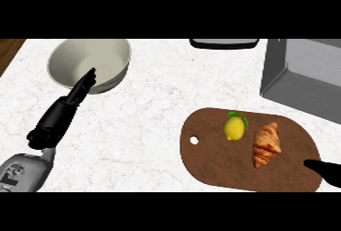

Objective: Pick the lemon from the cutting board and place it in the cardboard box

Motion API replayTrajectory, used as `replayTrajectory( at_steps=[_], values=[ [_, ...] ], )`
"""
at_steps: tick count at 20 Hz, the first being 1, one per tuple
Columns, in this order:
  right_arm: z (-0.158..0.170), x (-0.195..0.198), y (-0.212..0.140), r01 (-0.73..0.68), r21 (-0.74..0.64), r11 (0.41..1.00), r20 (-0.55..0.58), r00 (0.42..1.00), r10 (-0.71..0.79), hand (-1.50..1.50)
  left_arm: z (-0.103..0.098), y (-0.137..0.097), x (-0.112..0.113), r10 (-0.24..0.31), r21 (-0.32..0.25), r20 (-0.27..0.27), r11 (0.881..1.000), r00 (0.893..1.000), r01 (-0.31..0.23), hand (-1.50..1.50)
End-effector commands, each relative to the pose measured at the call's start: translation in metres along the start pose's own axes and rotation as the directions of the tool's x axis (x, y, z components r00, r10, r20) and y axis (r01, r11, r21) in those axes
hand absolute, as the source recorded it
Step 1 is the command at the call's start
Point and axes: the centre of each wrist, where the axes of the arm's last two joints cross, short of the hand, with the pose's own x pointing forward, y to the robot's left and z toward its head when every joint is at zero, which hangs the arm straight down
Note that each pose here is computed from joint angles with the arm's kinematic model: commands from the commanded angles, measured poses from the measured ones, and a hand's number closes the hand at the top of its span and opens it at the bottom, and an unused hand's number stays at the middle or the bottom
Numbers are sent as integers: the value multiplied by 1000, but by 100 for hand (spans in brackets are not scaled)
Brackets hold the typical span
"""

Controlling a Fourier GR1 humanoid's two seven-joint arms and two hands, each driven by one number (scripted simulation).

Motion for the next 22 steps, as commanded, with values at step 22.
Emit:
replayTrajectory(
  at_steps=[22],
  values=[
    [-45,113,98,-325,583,744,-153,856,494,-150,-11,-4,-2,7,-44,4,999,1000,-7,0]
  ],
)
